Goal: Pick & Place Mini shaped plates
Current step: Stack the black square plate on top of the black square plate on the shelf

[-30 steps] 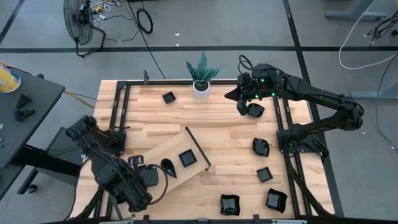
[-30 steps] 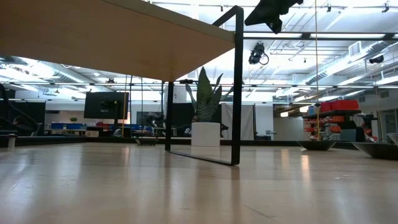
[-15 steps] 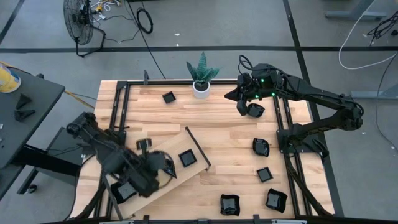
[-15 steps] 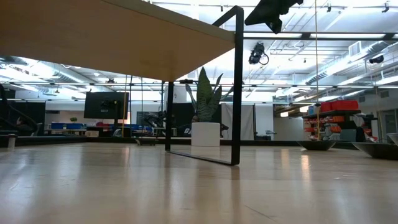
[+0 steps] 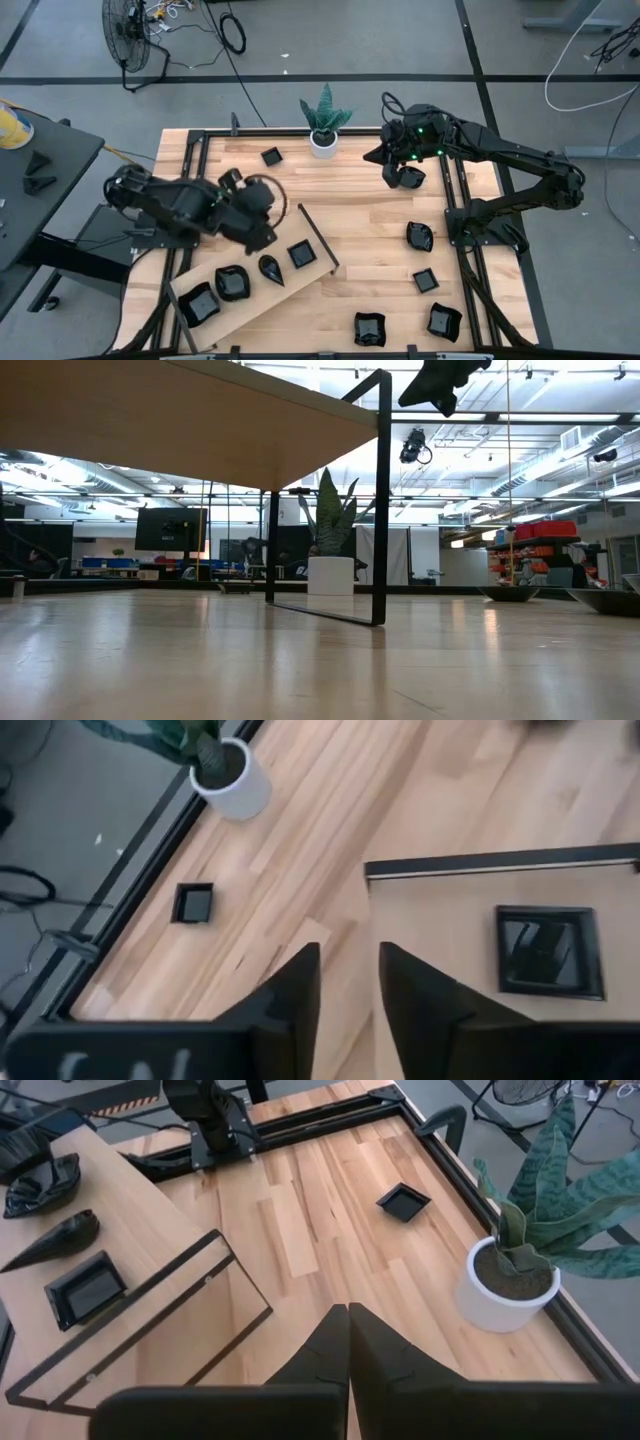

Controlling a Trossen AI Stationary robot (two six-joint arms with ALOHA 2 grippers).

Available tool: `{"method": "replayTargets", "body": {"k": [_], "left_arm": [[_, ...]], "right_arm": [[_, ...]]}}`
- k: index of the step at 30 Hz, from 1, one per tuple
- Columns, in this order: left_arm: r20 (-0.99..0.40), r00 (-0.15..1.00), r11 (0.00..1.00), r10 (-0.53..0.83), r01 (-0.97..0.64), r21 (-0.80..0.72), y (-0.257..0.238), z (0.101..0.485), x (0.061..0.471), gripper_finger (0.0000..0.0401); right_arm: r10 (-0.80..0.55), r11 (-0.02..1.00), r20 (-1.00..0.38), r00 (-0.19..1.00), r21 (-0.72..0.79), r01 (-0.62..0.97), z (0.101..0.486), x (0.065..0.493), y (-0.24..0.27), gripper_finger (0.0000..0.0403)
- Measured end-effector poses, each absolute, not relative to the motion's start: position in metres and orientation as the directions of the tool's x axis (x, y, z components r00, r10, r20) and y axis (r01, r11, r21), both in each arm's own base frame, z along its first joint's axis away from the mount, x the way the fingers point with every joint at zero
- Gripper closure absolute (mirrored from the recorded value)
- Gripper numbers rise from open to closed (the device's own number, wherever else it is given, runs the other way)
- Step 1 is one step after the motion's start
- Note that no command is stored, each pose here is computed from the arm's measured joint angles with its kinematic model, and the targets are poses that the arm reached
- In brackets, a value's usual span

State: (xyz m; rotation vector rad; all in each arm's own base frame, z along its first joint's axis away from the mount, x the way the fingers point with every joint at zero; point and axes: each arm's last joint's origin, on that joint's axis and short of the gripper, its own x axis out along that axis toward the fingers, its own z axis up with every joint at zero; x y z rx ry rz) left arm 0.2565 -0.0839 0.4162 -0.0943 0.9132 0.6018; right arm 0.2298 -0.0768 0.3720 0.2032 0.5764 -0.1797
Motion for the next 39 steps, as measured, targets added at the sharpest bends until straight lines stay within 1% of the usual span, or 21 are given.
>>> {"method": "replayTargets", "body": {"k": [5, 9, 11, 14, 16, 19, 22, 29, 35, 39], "left_arm": [[-0.789, 0.421, 0.814, 0.447, -0.557, 0.164, -0.063, 0.416, 0.263, 0.0236], [-0.79, 0.398, 0.805, 0.466, -0.562, 0.192, -0.049, 0.416, 0.266, 0.0189], [-0.789, 0.39, 0.803, 0.474, -0.56, 0.206, -0.043, 0.415, 0.268, 0.0173], [-0.783, 0.395, 0.803, 0.48, -0.558, 0.211, -0.036, 0.415, 0.274, 0.0159], [-0.774, 0.42, 0.809, 0.473, -0.556, 0.193, -0.032, 0.415, 0.278, 0.0157], [-0.773, 0.458, 0.83, 0.439, -0.536, 0.154, -0.026, 0.406, 0.29, 0.0161], [-0.794, 0.429, 0.838, 0.43, -0.517, 0.175, -0.018, 0.394, 0.294, 0.0168], [-0.848, 0.287, 0.808, 0.446, -0.537, 0.243, 0.015, 0.359, 0.296, 0.0178], [-0.879, 0.275, 0.795, 0.39, -0.582, 0.17, 0.046, 0.332, 0.302, 0.0178], [-0.884, 0.256, 0.774, 0.392, -0.611, 0.166, 0.068, 0.328, 0.299, 0.0179]], "right_arm": [[-0.11, 0.968, -0.559, 0.822, 0.127, 0.217, 0.372, 0.23, -0.077, 0.0399], [-0.11, 0.968, -0.559, 0.822, 0.126, 0.216, 0.372, 0.23, -0.077, 0.0399], [-0.111, 0.968, -0.559, 0.822, 0.126, 0.216, 0.372, 0.23, -0.077, 0.0399], [-0.111, 0.969, -0.559, 0.822, 0.121, 0.213, 0.372, 0.23, -0.077, 0.0399], [-0.11, 0.97, -0.561, 0.821, 0.118, 0.211, 0.372, 0.229, -0.077, 0.0399], [-0.109, 0.971, -0.565, 0.818, 0.113, 0.208, 0.371, 0.229, -0.077, 0.0399], [-0.109, 0.971, -0.565, 0.818, 0.113, 0.208, 0.371, 0.229, -0.077, 0.0399], [-0.109, 0.972, -0.566, 0.817, 0.113, 0.208, 0.371, 0.229, -0.077, 0.0399], [-0.108, 0.971, -0.569, 0.815, 0.113, 0.208, 0.371, 0.229, -0.077, 0.0399], [-0.108, 0.971, -0.571, 0.814, 0.114, 0.209, 0.371, 0.229, -0.076, 0.0399]]}}
